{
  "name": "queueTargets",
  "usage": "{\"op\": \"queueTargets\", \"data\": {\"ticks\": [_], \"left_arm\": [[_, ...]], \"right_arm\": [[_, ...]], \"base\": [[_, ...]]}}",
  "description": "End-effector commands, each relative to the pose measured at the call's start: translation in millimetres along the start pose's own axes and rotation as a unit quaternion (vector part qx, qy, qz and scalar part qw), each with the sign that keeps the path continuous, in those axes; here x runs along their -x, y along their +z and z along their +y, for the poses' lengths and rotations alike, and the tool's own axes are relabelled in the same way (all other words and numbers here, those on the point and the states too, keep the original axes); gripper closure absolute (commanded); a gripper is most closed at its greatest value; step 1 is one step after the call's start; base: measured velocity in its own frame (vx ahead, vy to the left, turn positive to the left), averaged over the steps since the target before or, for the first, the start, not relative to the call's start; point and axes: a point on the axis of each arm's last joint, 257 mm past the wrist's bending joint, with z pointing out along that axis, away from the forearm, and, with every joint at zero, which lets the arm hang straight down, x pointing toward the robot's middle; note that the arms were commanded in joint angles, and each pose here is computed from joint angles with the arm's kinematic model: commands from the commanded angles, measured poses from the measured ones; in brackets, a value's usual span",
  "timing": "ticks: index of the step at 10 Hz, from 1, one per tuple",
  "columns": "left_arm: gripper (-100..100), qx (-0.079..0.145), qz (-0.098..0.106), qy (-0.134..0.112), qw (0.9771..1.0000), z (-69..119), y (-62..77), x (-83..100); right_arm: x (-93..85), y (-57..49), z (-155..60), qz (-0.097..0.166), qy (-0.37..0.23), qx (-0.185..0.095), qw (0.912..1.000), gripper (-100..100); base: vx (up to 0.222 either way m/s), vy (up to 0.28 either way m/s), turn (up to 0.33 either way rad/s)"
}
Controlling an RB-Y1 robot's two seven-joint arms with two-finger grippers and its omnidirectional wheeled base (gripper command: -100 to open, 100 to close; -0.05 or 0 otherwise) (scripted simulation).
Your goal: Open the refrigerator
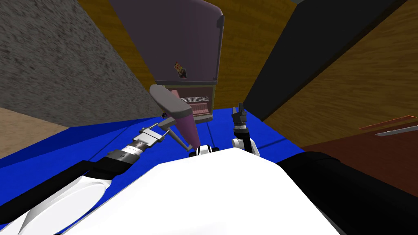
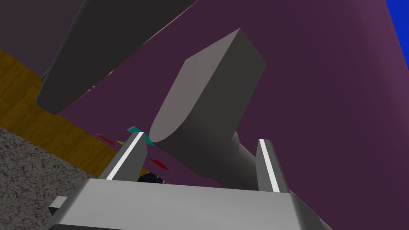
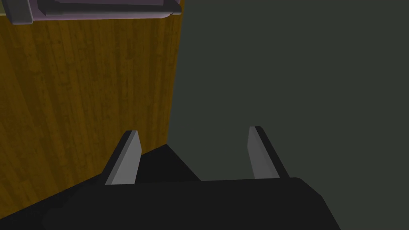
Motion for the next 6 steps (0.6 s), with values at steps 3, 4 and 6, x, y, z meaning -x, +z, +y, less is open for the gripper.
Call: {"op": "queueTargets", "data": {"ticks": [3,4,6], "left_arm": [[-100,0.011,0.01,0.002,0.9999,-8.4,-3.5,-13.7],[-100,0.011,0.012,0.004,0.9999,-13.6,-5.1,-17.5],[-100,0.016,0.016,0.005,0.9997,-20.9,-7.8,-25.8]], "right_arm": [[0.0,-0.1,-0.1,0.0,0.0,0.0,1.0,0],[0.0,-0.1,0.0,0.0,0.0,0.0,1.0,0],[-0.1,-0.1,0.0,0.0,0.0,0.0,1.0,0]], "base": [[-0.032,0.108,0.024],[0.053,-0.085,0.082],[0.03,-0.067,0.069]]}}
